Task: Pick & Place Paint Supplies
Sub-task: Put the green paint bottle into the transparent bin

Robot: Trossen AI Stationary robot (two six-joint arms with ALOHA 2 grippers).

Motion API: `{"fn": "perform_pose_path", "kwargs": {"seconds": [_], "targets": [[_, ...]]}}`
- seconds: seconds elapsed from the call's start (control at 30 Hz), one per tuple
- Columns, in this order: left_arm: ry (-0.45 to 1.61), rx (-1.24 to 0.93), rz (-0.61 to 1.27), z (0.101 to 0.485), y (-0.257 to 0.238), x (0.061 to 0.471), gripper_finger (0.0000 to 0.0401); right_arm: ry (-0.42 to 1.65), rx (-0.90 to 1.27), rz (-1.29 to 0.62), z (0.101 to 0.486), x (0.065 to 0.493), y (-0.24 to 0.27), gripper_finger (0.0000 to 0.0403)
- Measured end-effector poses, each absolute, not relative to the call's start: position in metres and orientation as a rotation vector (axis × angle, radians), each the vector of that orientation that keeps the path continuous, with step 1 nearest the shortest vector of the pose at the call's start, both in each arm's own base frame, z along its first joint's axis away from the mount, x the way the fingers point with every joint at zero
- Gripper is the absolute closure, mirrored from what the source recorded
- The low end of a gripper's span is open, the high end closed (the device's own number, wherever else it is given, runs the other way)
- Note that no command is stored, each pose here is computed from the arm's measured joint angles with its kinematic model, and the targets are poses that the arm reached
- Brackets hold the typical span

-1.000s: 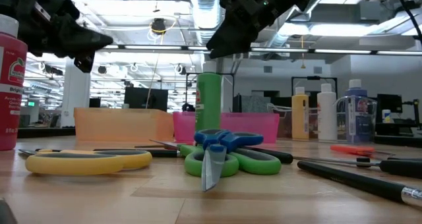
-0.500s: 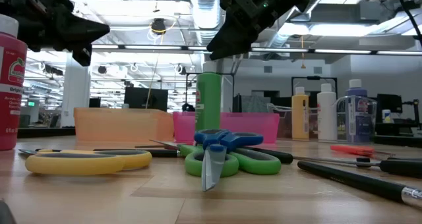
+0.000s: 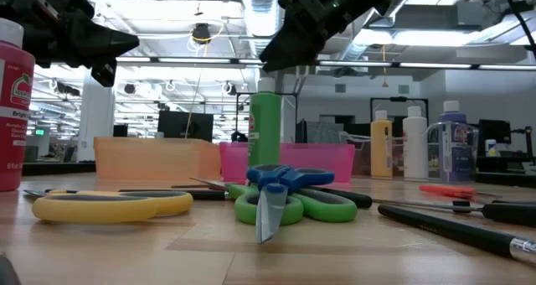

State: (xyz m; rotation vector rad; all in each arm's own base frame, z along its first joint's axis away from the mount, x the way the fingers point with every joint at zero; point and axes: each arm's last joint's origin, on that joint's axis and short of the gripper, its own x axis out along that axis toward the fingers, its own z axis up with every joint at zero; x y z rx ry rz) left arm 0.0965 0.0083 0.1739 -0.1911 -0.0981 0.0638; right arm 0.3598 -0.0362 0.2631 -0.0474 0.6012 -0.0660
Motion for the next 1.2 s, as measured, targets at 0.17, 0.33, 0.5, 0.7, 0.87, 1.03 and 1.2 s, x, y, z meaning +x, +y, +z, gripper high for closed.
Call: {"fn": "perform_pose_path", "kwargs": {"seconds": [0.17, 0.33, 0.5, 0.7, 0.87, 1.03, 1.2], "targets": [[-0.1, -0.19, 0.082, 0.174, 0.01, 0.096, 0.04, 0.592, -0.064, -0.062, 0.26, 0.363, -0.037, 0.0154], [-0.109, -0.189, 0.093, 0.175, 0.011, 0.096, 0.04, 0.567, -0.093, -0.063, 0.254, 0.371, -0.04, 0.0154], [-0.111, -0.189, 0.093, 0.175, 0.011, 0.096, 0.04, 0.606, -0.092, -0.067, 0.245, 0.373, -0.042, 0.0154], [-0.113, -0.188, 0.096, 0.175, 0.011, 0.096, 0.04, 0.622, -0.075, -0.069, 0.245, 0.371, -0.042, 0.0154], [-0.108, -0.189, 0.096, 0.175, 0.012, 0.097, 0.04, 0.64, -0.073, -0.068, 0.243, 0.37, -0.042, 0.0154], [-0.09, -0.19, 0.098, 0.173, 0.012, 0.098, 0.04, 0.65, -0.071, -0.069, 0.243, 0.369, -0.042, 0.0154], [-0.063, -0.192, 0.101, 0.171, 0.012, 0.1, 0.04, 0.659, -0.07, -0.068, 0.241, 0.369, -0.042, 0.0154]]}}
